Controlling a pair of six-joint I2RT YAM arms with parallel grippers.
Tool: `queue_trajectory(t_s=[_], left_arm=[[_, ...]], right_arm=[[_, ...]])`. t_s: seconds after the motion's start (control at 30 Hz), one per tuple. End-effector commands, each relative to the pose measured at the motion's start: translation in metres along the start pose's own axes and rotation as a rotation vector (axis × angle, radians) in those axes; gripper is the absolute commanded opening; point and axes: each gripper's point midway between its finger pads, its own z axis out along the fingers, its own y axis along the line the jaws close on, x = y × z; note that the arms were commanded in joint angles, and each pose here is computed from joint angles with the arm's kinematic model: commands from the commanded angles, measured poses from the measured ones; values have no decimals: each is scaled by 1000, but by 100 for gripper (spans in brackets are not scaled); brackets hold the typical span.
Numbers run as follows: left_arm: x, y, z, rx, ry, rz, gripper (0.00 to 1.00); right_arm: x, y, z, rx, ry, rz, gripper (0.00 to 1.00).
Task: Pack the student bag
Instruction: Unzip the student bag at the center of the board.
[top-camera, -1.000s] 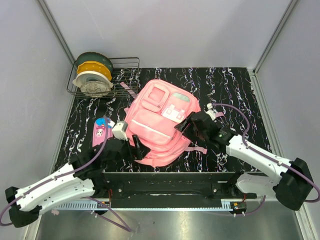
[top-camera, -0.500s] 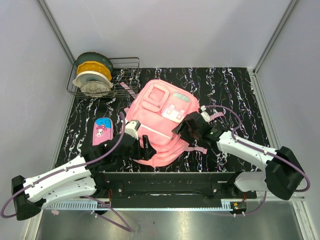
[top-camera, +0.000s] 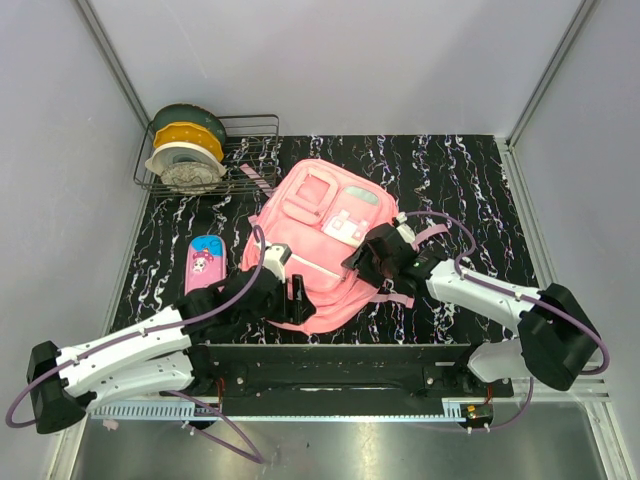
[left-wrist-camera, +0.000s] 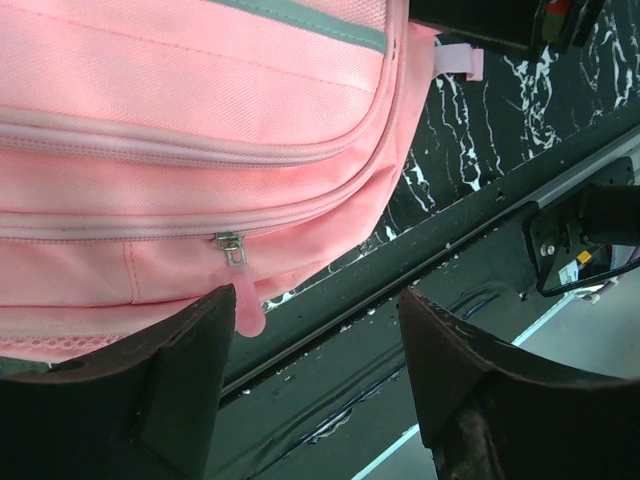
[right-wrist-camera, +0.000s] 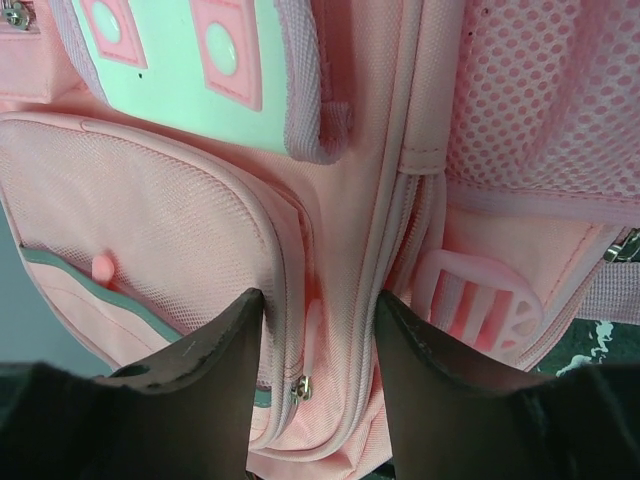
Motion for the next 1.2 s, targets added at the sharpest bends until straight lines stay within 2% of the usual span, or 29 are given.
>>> queue_trajectory(t_s=[0.0,0.07,0.1,0.17,0.2,0.37,0.43,0.53,0.63,0.83,0.93,1.0,1.07,1.17], left_arm=[[3,6,0,-25,6,23,69],[5,8,1,-33,15,23,68],[7,9,2,-42,22,24,68],[8,14,2,-63,27,27,67],[9,14,2,-63,28,29,63],[12,18,5,-82,43,49,61],[15,23,9,-108,51,53,58],[14,26,15,-127,48,65,54],[12,28,20,-152,47,72,47],[9,36,27,-202,28,68,41],[4,36,29,-213,11,65,35],[4,35,32,-213,8,62,27],[5,37,34,-227,13,56,25],[7,40,36,-244,13,46,14]], right_arm=[[-12,24,-1,-69,-37,16,47],[-13,26,-2,-76,-41,14,43],[-13,28,-2,-81,-41,12,37],[-13,27,-3,-81,-44,7,32],[-14,29,-4,-87,-45,9,28],[-16,31,-8,-100,-54,-2,24],[-17,34,-10,-112,-55,-5,19],[-18,37,-15,-126,-57,-14,18],[-20,39,-19,-138,-63,-17,15],[-23,42,-29,-158,-77,-19,15],[-25,44,-33,-165,-83,-25,15],[-27,46,-35,-170,-88,-27,15],[-27,47,-37,-174,-90,-28,15],[-26,47,-37,-177,-86,-31,15]])
